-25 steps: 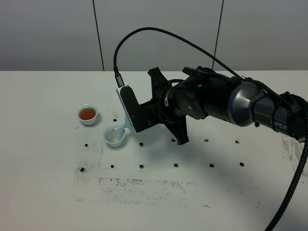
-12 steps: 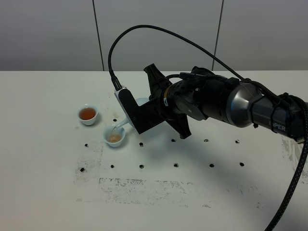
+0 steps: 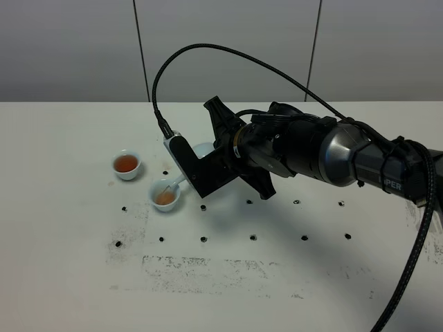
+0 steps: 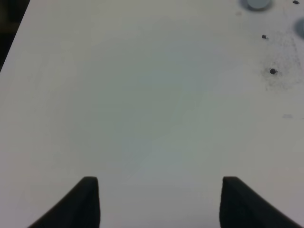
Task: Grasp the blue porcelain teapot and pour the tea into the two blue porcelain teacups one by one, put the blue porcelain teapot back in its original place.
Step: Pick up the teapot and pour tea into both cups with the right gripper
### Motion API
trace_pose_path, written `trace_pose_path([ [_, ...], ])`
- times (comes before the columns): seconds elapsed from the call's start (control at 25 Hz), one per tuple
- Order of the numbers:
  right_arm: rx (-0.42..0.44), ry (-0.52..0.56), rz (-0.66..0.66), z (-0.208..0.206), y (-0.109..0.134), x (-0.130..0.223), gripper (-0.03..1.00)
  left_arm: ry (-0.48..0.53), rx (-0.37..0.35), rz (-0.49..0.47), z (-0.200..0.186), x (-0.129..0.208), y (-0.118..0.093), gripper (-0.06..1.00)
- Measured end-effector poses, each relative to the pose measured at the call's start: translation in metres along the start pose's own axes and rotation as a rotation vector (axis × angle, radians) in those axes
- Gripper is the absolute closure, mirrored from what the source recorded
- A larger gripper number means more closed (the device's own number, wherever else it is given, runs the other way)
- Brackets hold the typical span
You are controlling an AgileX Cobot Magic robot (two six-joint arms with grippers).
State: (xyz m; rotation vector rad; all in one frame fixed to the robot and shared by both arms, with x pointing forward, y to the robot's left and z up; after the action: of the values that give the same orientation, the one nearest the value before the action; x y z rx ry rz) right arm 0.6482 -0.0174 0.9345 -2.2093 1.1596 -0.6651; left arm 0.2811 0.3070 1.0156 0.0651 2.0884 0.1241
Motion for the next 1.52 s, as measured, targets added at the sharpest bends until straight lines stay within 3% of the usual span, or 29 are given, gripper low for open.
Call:
trace_pose_path([
  [1.52,0.056,0.047,-0.177,-0.0013,-0.0083,0.0014,0.94,0.0,0.0,0.0,0.0,0.0,0.0,0.43],
])
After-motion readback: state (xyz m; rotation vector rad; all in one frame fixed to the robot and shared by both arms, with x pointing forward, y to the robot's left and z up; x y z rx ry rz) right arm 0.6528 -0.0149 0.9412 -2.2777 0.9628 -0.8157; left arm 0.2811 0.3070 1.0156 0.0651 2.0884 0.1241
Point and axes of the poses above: a point on each arm's last joint axis where the gripper is mounted, z pointing out along that axis toward the gripper, y along the wrist's bending axis when the last joint is at zero, x = y × z, the point moved 5 cm from there along z, pointing out along that axis toward the gripper, and after that the axes turned 2 degrees about z, right-handed, at the moved point
